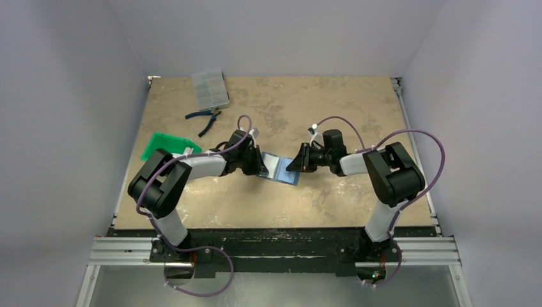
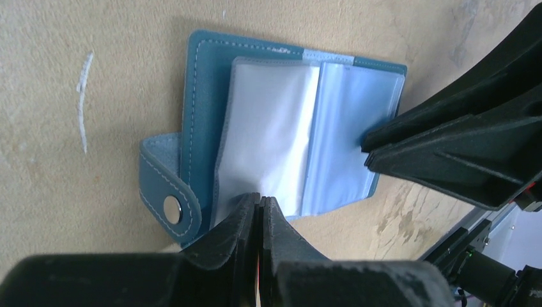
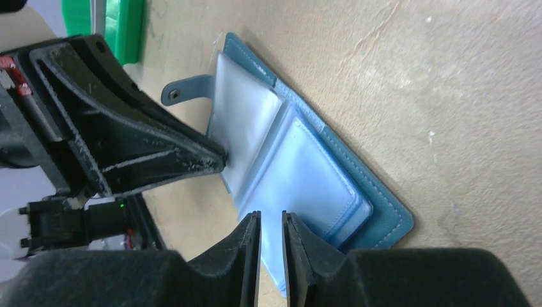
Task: Put the credit cards into the card holder
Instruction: Pick up the credit card from the storage box.
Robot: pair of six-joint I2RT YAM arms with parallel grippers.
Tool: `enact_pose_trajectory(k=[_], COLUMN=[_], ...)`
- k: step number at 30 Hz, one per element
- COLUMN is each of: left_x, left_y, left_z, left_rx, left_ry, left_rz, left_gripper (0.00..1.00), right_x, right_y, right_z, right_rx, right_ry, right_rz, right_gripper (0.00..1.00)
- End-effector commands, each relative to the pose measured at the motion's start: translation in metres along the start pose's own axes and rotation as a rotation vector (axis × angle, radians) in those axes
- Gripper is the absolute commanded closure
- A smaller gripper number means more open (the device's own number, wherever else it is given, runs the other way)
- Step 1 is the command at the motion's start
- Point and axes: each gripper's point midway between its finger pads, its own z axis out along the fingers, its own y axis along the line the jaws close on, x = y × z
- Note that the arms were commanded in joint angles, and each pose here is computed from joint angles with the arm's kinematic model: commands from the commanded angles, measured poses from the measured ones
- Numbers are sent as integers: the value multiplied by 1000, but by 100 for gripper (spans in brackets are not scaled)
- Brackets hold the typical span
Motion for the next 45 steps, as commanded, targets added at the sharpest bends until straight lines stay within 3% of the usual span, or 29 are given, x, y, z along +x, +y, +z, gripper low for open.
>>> enact_pose_trajectory(k=[1, 6, 11, 18, 24, 29, 32, 38, 40, 45], left_x=[5, -6, -13, -30, -46, -49, -39, -43, -49, -55], left_y=[-8, -24, -34, -62, -81, -129, -150, -118, -103, -72], left_z=[-14, -25, -38, -60, -89, -105, -91, -39, -29, -14], left_rx=[9, 34, 53, 125, 175, 368, 382, 197, 115, 53], left_ry=[50, 43, 17, -42, -145, -192, -160, -174, -198, -223], left_rz=[11, 25, 15, -42, -93, -79, -25, 6, 24, 13], left_gripper=[100, 95, 86, 70, 51, 44, 49, 78, 86, 94], right_x=[-18, -25, -26, -12, -11, -14, -11, -13, -11, -17], right_y=[2, 43, 54, 49, 50, 56, 58, 55, 53, 32], right_z=[0, 7, 2, 8, -2, -6, -4, -4, -1, -8], right_rx=[111, 111, 104, 55, 50, 35, 21, 41, 20, -14], right_ry=[-41, -91, -157, -196, -258, -287, -267, -260, -232, -246], right_rz=[-104, -260, -319, -289, -269, -251, -230, -253, -245, -152], right_gripper=[73, 70, 68, 66, 65, 65, 73, 98, 100, 100])
